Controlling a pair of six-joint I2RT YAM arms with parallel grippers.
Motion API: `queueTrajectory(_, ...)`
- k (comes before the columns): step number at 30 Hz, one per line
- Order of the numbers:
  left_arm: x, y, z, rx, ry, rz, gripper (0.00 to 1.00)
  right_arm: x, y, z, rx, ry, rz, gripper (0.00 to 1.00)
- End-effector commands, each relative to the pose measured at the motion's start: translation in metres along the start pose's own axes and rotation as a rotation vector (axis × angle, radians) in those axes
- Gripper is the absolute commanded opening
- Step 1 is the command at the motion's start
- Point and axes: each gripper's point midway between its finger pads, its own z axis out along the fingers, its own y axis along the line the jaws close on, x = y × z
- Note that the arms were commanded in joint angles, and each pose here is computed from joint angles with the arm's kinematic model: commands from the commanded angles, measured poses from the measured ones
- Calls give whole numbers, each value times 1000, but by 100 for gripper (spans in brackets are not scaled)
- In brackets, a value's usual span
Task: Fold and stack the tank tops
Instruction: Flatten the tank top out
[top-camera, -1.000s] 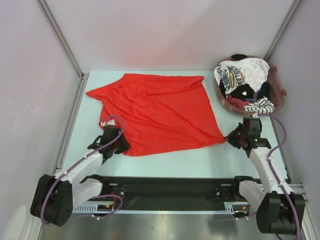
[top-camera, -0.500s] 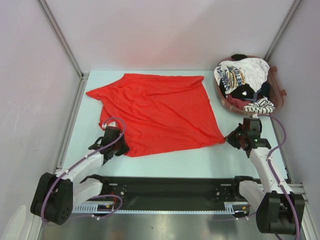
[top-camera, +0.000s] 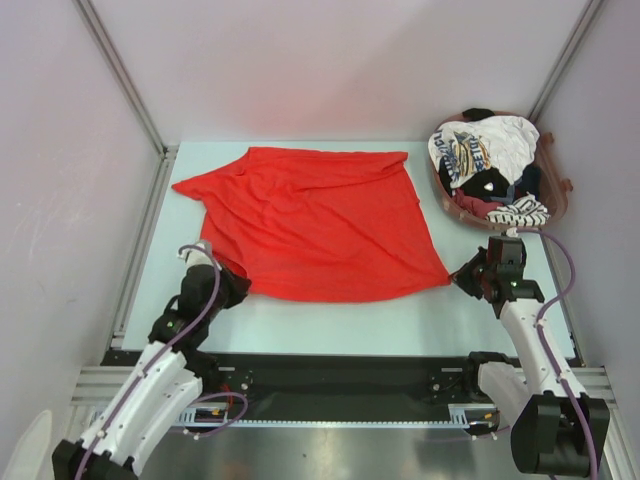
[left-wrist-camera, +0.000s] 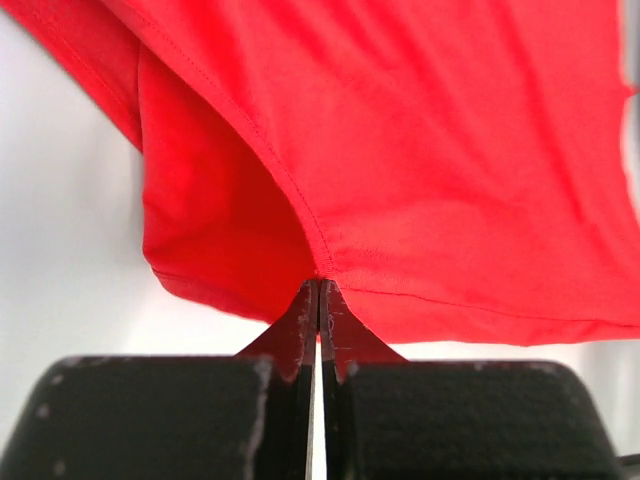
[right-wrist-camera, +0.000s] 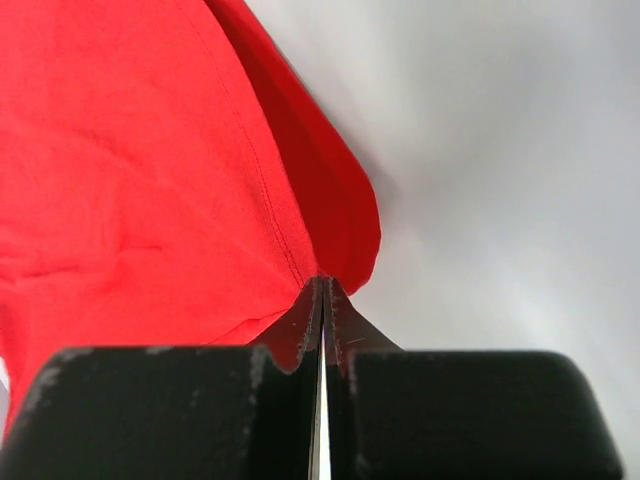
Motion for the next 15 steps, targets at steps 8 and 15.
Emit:
queueTrajectory(8, -30, -6, -44, 38, -156, -142, 0, -15, 10, -8, -20, -35, -48, 0)
queueTrajectory(15, -43, -4, -53, 5, -196, -156, 0, -23, 13, -8, -12, -51, -65, 0)
